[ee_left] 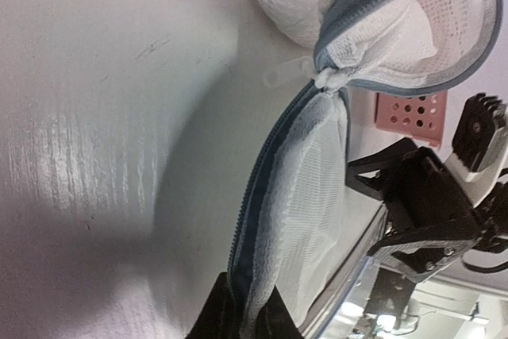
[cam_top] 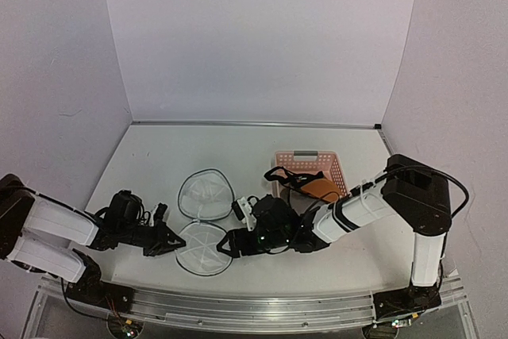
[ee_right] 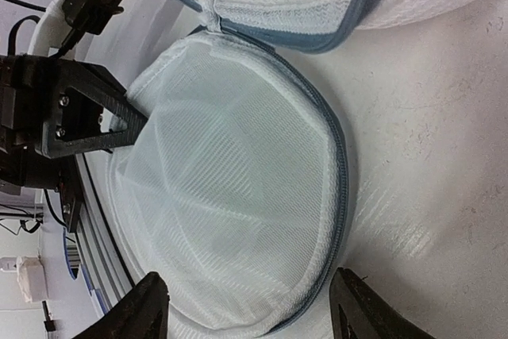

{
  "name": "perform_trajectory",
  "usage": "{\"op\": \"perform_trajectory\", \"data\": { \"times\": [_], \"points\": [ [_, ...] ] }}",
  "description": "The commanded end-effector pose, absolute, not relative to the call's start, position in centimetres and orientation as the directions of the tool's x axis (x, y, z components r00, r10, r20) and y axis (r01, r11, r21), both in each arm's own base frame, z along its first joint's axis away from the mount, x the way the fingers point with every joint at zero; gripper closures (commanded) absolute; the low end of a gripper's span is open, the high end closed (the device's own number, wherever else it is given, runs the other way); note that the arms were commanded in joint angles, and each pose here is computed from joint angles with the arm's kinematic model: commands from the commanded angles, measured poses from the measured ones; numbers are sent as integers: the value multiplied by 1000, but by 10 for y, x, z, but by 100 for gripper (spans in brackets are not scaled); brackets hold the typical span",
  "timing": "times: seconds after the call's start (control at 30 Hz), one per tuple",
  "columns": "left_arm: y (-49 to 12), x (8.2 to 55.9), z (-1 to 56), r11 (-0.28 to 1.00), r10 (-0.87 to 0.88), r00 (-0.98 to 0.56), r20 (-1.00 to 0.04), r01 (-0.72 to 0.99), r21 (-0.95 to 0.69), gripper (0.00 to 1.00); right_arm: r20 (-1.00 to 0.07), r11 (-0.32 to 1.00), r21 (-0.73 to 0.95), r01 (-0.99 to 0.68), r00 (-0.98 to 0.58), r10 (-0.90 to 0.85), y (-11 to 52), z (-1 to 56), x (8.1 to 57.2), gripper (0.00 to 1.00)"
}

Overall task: Unzip the laundry bag and remove the bra
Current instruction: Pick up the laundry bag lid at the center of the board.

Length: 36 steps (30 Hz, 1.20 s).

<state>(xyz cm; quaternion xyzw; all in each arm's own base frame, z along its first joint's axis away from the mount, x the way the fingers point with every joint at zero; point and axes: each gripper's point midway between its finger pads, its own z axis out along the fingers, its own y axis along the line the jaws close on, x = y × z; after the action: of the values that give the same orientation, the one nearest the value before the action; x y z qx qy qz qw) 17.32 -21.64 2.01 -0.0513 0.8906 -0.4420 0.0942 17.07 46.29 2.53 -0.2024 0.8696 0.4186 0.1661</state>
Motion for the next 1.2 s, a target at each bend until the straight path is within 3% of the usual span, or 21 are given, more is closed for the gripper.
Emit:
{"op": "perform_trajectory", "data": {
  "times": [0.0, 0.33, 0.5, 0.7, 0.8, 0.9, 1.17],
  "points": [
    [-225, 174, 46, 537, -178, -976, -123, 9, -844, 98, -525, 508, 681, -527, -835, -162, 466, 66, 175, 30],
    [-237, 184, 106, 396, -231, -963, -141, 39, -917, 100, -710, 376, 577, -725, -673, -208, 455, 113, 158, 25],
    [-238, 189, 130, 337, -278, -954, -115, 16, -941, 100, -843, 258, 408, -876, -470, -261, 456, 142, 135, 23],
    [-238, 195, 143, 289, -334, -941, -43, -59, -955, 100, -955, 137, 71, -988, -107, -275, 455, 159, 109, 19],
    [-236, 199, 151, 258, -373, -928, -11, -93, -962, 100, -950, 98, -175, -980, 141, -279, 457, 163, 100, 18],
    [-233, 202, 160, 225, -412, -911, 10, -113, -968, 100, -923, 131, -328, -936, 287, -258, 459, 169, 101, 17],
    [-232, 202, 168, 189, -430, -902, 48, -141, -972, 100, -783, 283, -609, -741, 504, -364, 476, 168, 124, 16]
  ]
}}
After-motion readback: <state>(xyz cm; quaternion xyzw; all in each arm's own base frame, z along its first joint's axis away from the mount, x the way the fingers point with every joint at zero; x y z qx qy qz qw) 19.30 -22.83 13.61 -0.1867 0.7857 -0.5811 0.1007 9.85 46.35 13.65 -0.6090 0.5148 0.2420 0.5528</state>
